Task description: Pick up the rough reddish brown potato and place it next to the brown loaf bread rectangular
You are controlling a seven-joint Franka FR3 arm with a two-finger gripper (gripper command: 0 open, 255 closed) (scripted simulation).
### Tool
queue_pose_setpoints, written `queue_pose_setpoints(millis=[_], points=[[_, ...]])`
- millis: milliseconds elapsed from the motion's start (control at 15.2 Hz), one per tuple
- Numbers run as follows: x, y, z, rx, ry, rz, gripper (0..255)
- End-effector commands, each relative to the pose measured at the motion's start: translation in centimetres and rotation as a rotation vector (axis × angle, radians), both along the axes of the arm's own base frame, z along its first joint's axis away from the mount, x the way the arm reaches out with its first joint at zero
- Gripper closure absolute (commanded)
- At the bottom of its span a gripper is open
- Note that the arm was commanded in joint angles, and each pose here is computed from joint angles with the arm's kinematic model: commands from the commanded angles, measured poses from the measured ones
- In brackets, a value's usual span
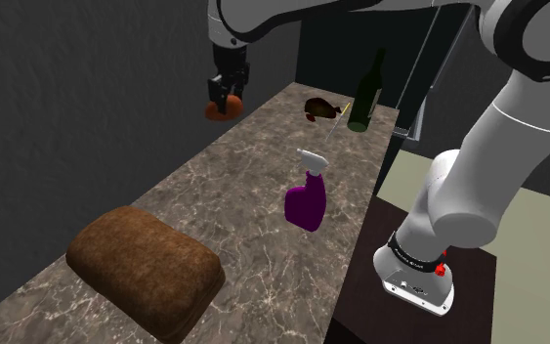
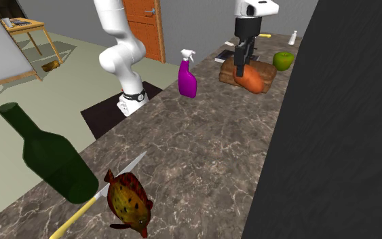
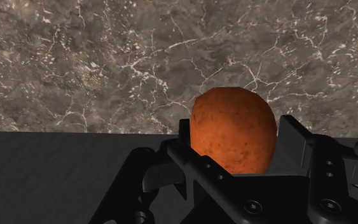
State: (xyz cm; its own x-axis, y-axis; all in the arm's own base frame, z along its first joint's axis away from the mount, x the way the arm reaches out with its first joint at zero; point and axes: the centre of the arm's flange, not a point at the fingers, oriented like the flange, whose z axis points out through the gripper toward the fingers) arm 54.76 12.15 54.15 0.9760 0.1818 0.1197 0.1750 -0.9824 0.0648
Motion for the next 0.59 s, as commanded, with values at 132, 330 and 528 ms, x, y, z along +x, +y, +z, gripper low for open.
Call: queue_pose_setpoints(millis=[132,330,528], points=[[-1.0,5.3,0.1,0.0,0.0,-0.001,255],[-1.5,9.2,0.1,0.0,0.0,-0.001,255],[-2.1,13.1,0.1,0.0,0.0,-0.001,255]])
